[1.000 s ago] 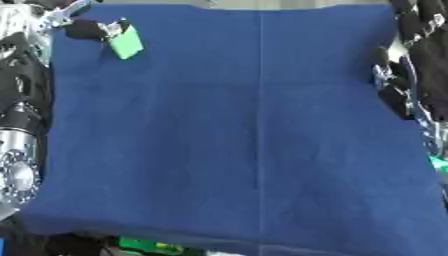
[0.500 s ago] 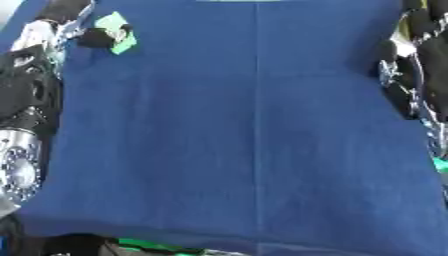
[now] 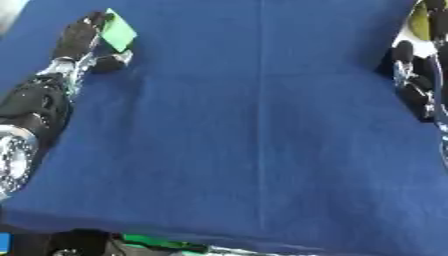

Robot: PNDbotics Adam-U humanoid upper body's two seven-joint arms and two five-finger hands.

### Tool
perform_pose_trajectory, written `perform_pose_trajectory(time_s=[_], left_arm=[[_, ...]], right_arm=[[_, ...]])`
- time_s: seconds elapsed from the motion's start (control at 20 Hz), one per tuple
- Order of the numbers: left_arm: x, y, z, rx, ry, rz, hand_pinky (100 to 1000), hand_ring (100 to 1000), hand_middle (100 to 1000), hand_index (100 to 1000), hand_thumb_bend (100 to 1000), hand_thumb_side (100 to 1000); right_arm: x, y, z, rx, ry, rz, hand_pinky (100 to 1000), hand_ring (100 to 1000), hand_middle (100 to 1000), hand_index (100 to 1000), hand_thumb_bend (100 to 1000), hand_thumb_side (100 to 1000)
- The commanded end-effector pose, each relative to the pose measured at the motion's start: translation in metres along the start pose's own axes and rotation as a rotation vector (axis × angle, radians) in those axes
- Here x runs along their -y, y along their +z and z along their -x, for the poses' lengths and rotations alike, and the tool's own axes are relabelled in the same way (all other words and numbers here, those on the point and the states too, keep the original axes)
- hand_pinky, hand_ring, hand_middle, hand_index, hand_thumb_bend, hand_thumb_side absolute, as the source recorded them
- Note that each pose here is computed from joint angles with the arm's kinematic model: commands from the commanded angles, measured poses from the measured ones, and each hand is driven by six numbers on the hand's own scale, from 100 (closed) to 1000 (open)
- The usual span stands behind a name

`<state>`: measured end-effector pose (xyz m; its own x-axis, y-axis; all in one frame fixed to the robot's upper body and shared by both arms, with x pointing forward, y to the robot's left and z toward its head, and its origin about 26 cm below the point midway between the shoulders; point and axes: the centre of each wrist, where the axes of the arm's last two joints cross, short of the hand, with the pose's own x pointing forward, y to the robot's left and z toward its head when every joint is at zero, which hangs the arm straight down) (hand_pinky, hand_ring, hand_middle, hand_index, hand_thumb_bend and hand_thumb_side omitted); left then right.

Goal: Pick up the objects with one hand, pass them to the other hand, and then place them into the box on the other side of the table.

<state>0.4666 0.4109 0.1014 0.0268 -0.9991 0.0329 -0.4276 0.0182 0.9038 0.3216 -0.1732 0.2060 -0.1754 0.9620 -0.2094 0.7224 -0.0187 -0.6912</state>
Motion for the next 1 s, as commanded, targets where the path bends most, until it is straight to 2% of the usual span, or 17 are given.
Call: perform_pose_trajectory(time_s=[0.05,0.2,0.25,0.3,0.35,0.5,0.65,1.0], left_arm=[[0.002,0.014,0.019,-0.046,-0.007,-0.056,792,799,822,927,295,652],[0.003,0.016,0.020,-0.058,0.013,-0.075,777,771,784,895,213,479],[0.003,0.016,0.020,-0.060,0.023,-0.077,759,749,758,872,180,380],[0.004,0.016,0.020,-0.064,0.034,-0.078,722,700,692,827,141,229],[0.004,0.016,0.019,-0.069,0.048,-0.083,669,618,594,766,100,146],[0.004,0.016,0.019,-0.080,0.098,-0.116,607,513,491,688,100,170],[0.002,0.014,0.019,-0.072,0.153,-0.169,549,433,406,611,100,252],[-0.009,0.003,0.018,-0.010,0.289,-0.256,510,385,356,556,100,338]], right_arm=[[0.005,-0.004,0.003,-0.006,-0.004,0.026,923,642,898,969,100,100],[0.004,-0.003,0.002,-0.010,-0.009,0.027,921,646,897,971,100,100],[0.004,-0.003,0.003,-0.011,-0.011,0.027,921,646,896,971,100,100],[0.003,-0.003,0.003,-0.013,-0.012,0.027,920,647,896,972,100,100],[0.003,-0.003,0.003,-0.014,-0.013,0.027,920,647,896,972,100,100],[0.002,-0.002,0.003,-0.018,-0.016,0.025,919,648,894,971,100,100],[0.002,-0.001,0.003,-0.021,-0.016,0.024,919,647,894,970,100,100],[-0.001,0.001,0.005,-0.026,-0.006,0.012,919,640,895,968,100,100]])
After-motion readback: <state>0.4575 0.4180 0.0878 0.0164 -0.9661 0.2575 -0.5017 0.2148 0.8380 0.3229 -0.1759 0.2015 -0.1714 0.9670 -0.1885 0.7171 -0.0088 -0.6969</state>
